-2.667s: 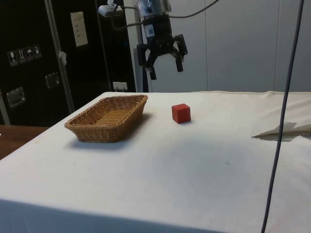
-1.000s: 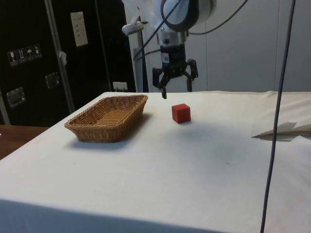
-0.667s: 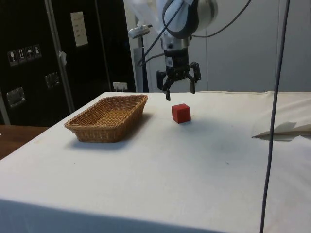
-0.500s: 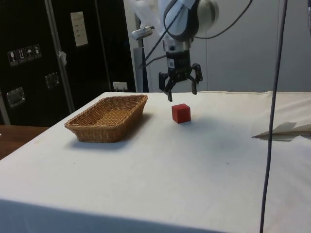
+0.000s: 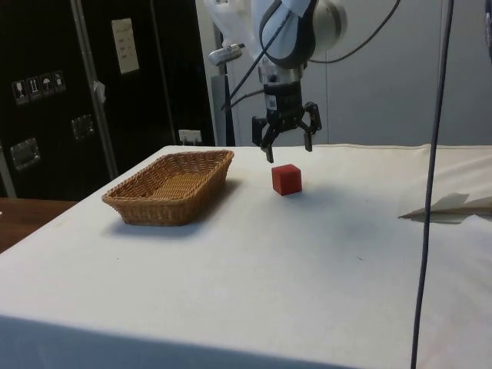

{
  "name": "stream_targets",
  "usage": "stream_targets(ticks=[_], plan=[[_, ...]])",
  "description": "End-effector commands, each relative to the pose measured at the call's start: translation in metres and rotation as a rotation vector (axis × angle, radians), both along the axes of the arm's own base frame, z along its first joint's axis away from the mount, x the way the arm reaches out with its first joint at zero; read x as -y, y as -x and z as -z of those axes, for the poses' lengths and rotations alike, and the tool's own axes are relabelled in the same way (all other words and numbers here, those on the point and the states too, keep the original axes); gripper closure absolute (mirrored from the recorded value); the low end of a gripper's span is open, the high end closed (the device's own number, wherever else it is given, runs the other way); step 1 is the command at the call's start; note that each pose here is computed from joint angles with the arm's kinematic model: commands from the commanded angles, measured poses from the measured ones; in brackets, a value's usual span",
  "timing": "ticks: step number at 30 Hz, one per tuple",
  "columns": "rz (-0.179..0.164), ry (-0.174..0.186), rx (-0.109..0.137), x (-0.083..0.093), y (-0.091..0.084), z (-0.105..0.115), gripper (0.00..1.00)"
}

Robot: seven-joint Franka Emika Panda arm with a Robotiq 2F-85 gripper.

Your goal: Pick up the cube and place it into the basket.

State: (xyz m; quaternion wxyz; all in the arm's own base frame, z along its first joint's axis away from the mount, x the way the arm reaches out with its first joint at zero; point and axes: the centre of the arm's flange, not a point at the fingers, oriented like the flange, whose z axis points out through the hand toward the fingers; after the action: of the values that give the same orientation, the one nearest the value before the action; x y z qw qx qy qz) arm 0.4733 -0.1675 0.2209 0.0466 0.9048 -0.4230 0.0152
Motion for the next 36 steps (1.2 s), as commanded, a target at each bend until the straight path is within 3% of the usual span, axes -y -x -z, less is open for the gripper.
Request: stream_targets(ticks=[1,20,22,23,29,30,31,36], plan=[[0.006,-0.001,0.009,-0.004,-0.001,0.001,0.00],[0.036,-0.008,-0.001,-0.021,-0.003,0.011,0.00],[0.034,-0.003,-0.018,-0.019,-0.002,0.013,0.00],[0.038,-0.009,-0.003,-0.021,-0.002,0.015,0.00],[0.045,-0.007,0.009,-0.021,0.001,0.024,0.00],[0.045,0.004,-0.009,-0.019,0.001,0.025,0.00],[0.047,-0.005,0.010,-0.021,0.002,0.026,0.00],[0.051,0.001,0.025,-0.022,0.001,0.031,0.00]])
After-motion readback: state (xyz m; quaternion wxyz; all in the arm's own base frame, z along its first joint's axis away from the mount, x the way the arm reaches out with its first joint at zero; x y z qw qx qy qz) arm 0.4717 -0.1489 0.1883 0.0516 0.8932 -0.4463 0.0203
